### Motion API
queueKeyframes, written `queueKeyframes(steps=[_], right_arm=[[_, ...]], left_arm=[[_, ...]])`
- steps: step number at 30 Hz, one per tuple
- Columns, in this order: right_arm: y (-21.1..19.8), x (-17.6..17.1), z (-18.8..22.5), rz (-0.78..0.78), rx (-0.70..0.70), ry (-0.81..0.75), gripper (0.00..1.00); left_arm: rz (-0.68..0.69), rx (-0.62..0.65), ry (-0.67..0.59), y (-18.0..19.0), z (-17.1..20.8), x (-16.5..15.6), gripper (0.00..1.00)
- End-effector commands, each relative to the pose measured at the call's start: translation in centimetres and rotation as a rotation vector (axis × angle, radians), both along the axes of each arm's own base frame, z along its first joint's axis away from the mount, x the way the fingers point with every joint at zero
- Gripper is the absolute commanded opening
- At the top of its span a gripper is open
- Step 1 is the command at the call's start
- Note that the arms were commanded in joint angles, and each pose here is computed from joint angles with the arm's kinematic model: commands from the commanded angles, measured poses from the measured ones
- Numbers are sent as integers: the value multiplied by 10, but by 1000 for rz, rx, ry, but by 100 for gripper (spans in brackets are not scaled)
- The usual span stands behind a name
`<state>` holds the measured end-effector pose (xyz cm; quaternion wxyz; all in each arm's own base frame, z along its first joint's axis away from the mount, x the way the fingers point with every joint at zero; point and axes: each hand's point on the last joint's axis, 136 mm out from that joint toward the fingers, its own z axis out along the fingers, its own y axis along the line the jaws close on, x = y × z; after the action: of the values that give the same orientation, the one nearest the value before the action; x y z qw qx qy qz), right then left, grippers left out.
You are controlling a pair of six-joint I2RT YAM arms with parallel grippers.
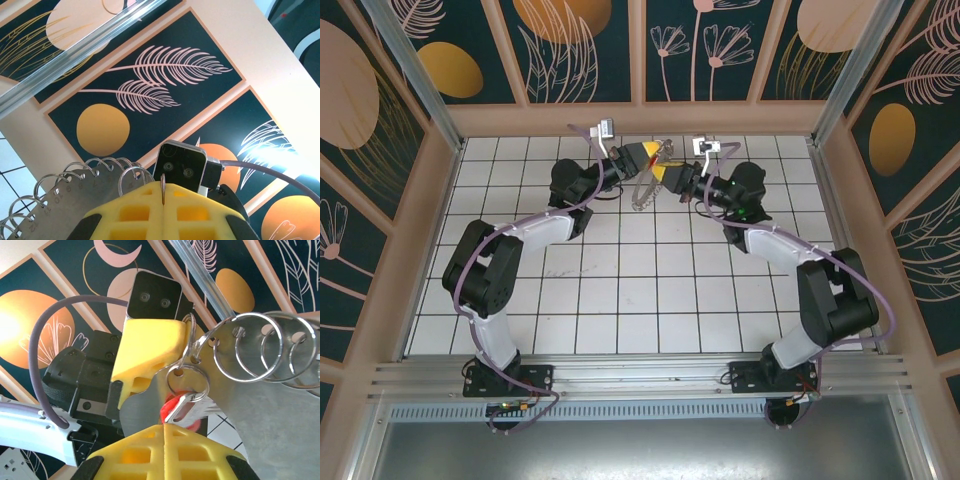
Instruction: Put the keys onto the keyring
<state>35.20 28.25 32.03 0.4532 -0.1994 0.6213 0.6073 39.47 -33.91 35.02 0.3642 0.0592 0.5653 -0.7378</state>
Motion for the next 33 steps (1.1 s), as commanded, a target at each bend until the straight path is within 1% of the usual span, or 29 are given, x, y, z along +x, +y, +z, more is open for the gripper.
queueKeyframes(steps=[1,4,8,10,12,15,18,26,33], right_arm=[[1,-2,9,17,1,-9,13],[-19,0,12,-51,6,22,25],[-47,2,26,-164,79,96,37],[-55,6,36,-216,133,139,42],[-58,10,46,-244,187,185,44],[-54,16,57,-257,250,244,45],[-45,21,61,-236,284,286,45],[-30,37,59,-231,296,304,43],[-23,40,57,-205,302,301,35]], left_arm=[[0,-57,-74,4,21,-12,0],[12,-61,-70,5,19,-10,0],[28,-64,-63,6,13,-6,0],[38,-72,-62,7,11,-5,0],[49,-78,-65,9,10,-5,0],[63,-69,-73,10,7,-5,0],[71,-53,-80,9,3,-4,0],[94,-38,-96,10,-1,-3,0],[95,-23,-101,9,-4,-3,0]])
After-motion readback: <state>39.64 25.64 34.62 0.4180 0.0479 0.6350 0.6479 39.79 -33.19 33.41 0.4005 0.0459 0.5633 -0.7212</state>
